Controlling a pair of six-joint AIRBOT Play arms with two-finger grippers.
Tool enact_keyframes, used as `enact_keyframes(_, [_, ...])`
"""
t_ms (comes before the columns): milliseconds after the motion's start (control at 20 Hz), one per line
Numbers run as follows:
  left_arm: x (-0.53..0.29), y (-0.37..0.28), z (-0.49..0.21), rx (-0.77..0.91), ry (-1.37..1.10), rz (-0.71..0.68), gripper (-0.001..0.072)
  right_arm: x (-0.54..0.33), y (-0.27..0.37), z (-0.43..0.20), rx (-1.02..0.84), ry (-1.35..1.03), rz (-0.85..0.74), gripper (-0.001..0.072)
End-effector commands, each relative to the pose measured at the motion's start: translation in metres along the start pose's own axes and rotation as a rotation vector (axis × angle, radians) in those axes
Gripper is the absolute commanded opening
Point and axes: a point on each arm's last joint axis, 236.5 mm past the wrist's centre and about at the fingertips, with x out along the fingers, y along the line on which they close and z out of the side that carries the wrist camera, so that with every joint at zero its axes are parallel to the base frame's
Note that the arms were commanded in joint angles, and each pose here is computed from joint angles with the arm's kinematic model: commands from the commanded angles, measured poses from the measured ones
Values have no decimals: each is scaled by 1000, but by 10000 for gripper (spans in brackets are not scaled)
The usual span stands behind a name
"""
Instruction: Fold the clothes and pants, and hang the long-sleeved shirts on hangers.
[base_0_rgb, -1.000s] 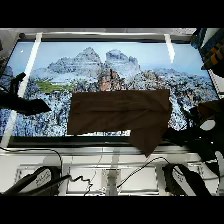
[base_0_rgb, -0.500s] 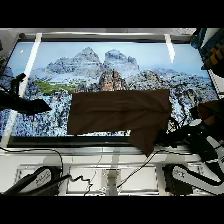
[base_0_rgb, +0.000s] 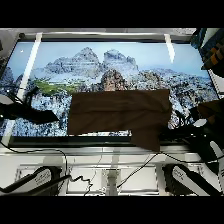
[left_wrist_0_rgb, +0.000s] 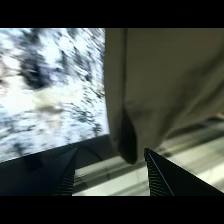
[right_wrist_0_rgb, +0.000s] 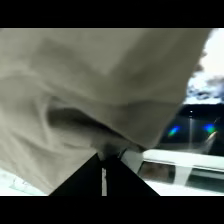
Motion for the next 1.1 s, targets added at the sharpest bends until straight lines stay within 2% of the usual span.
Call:
enact_keyframes(0, [37,-17,-17,31,56,-172,480,-8,15,5,-7,-43,40,18])
enact_keyframes(150, [54,-17,-21,90,91,-229,483,-9,20,7,2,-52,63,18])
enact_keyframes(200, [58,-16,-23,88,105,-238,510,-9,22,8,7,-56,73,18])
enact_keyframes(300, [65,-14,-27,77,128,-254,622,-10,28,10,18,-67,97,18])
enact_keyframes(350, [67,-16,-30,73,147,-268,638,-10,31,12,23,-72,109,18])
enact_keyframes(650, [75,-34,-41,139,216,-303,630,-16,40,20,24,-94,140,17])
enact_keyframes(750, [80,-36,-41,172,222,-286,510,-24,45,25,6,-101,146,17])
enact_keyframes(800, [82,-36,-39,180,217,-276,421,-29,48,28,-5,-104,150,18])
enact_keyframes(900, [84,-37,-36,183,210,-272,112,-40,56,35,-34,-110,159,17])
enact_keyframes(950, [82,-39,-35,183,211,-278,18,-48,62,39,-50,-116,170,18])
enact_keyframes(1050, [70,-51,-32,200,222,-323,17,-67,80,48,-85,-135,210,18])
